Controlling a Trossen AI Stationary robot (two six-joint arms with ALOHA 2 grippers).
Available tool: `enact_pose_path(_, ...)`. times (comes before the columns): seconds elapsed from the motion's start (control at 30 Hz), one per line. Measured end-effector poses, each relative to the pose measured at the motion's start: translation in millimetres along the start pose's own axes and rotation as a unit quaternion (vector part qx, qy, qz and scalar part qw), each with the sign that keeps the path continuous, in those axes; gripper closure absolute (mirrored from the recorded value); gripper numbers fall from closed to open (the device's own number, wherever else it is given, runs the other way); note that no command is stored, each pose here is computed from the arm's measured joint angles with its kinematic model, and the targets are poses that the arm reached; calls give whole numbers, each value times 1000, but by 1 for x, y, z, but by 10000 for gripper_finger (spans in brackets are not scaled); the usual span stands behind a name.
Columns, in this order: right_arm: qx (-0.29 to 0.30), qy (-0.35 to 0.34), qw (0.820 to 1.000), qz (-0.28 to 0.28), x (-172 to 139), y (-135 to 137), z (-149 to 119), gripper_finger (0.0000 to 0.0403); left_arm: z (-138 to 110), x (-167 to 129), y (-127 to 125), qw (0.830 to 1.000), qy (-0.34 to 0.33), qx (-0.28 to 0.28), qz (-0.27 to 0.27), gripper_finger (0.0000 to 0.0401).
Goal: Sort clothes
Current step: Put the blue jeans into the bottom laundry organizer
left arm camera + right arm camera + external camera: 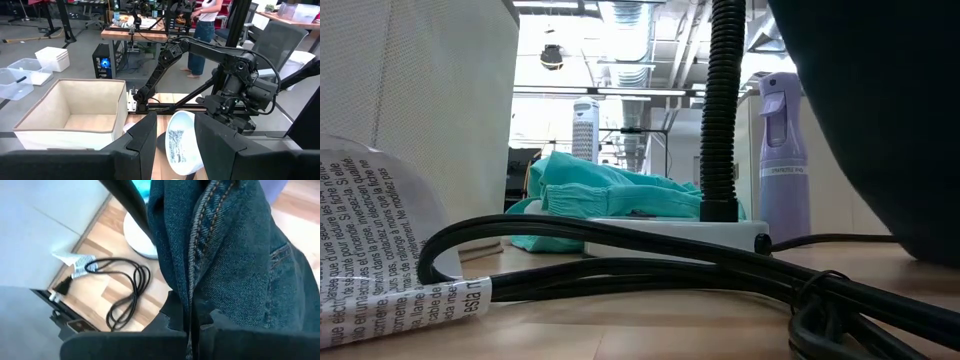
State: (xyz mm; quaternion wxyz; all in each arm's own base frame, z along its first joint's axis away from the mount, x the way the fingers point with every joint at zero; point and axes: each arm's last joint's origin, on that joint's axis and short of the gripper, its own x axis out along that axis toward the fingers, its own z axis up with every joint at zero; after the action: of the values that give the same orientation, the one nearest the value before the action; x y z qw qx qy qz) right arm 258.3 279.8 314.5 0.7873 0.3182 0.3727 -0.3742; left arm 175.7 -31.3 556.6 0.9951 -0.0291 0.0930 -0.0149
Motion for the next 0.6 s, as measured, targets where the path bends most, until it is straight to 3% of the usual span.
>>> enact_pose_path(0.33,-5,-22,1000,9,0,0,1,403,0,0,0,1000,0,1,0,276)
enact_pose_path(0.6,-46,-31,998,10,0,1,2,403,0,0,0,1000,0,1,0,276)
